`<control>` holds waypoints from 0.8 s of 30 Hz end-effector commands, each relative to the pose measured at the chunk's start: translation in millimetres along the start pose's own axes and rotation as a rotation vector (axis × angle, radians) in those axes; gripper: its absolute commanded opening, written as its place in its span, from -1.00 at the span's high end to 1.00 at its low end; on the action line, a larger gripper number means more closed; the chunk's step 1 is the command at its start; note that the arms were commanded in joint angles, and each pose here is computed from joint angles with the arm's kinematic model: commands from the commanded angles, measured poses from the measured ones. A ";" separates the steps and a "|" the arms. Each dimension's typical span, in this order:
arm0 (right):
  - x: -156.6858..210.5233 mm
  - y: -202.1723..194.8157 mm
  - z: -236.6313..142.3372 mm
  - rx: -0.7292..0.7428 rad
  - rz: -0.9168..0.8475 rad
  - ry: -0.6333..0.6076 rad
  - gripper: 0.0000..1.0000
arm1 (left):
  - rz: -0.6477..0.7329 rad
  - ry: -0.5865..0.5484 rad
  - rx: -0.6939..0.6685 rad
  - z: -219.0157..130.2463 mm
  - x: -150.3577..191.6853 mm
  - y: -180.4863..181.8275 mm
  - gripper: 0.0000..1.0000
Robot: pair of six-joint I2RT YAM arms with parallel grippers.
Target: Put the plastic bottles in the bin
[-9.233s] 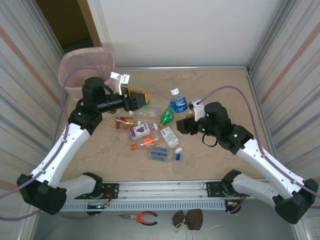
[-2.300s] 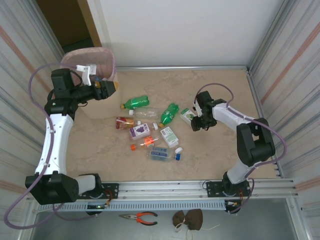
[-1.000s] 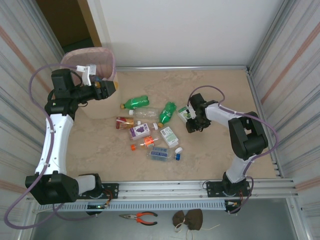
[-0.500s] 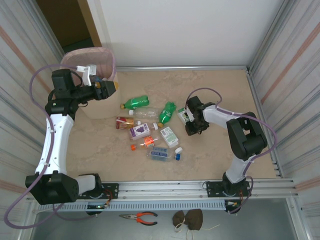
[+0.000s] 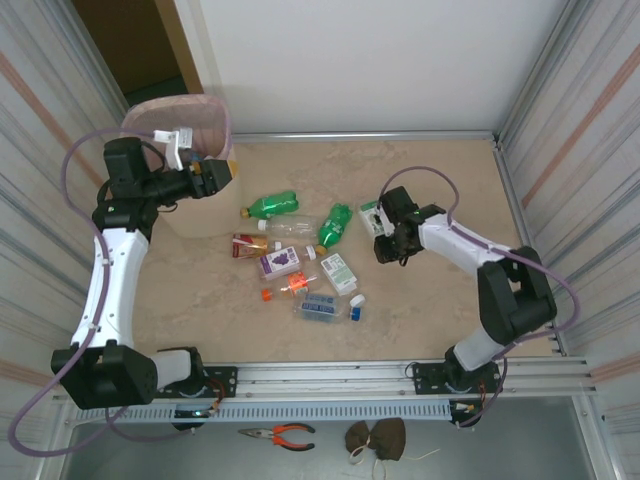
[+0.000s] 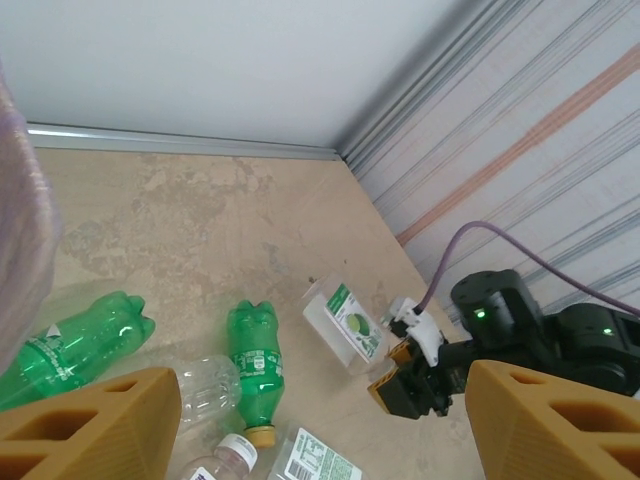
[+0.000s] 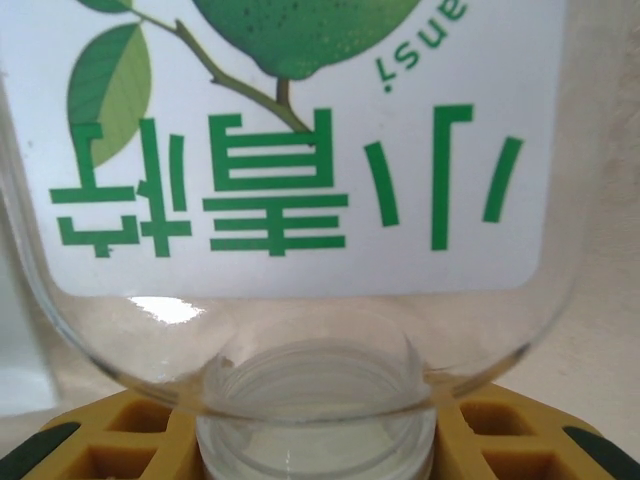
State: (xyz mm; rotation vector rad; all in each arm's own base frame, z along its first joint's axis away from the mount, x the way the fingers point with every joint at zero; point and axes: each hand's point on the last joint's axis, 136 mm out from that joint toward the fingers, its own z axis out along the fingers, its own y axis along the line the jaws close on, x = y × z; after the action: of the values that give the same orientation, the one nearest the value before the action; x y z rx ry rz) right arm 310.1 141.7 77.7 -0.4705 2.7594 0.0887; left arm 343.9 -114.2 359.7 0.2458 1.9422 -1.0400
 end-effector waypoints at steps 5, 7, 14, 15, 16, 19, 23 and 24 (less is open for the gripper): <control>-35.1 18.1 -87.5 -0.118 0.043 -0.246 0.23 | 0.113 -0.047 0.157 4.5 -8.5 -43.2 -0.50; -44.2 26.2 -109.9 -0.173 0.036 -0.322 0.23 | 0.149 -0.060 0.194 7.6 -9.8 -55.5 -0.51; -72.1 68.8 -194.9 -0.438 -0.031 -0.631 0.28 | 0.343 -0.165 0.285 12.0 -15.9 -110.6 -0.51; -75.2 73.1 -204.5 -0.464 -0.042 -0.668 0.29 | 0.373 -0.185 0.302 10.3 -17.0 -119.8 -0.53; -78.3 80.6 -219.4 -0.506 -0.067 -0.719 0.31 | 0.403 -0.202 0.325 8.4 -17.5 -130.1 -0.54; -82.4 96.6 -248.8 -0.575 -0.126 -0.825 0.41 | 0.462 -0.234 0.399 4.8 -19.0 -155.1 -0.59; -85.0 113.6 -281.4 -0.662 -0.198 -0.927 0.48 | 0.581 -0.269 0.559 -2.9 -10.3 -200.1 -0.66; -84.6 118.6 -288.4 -0.692 -0.220 -0.946 0.49 | 0.608 -0.273 0.586 -3.5 -7.1 -209.8 -0.67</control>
State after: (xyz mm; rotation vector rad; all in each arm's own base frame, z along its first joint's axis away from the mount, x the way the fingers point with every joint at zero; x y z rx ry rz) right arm 267.3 232.9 340.0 -0.6097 1.8505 0.8455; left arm 261.5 -231.3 460.4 0.7892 1.3479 -1.1423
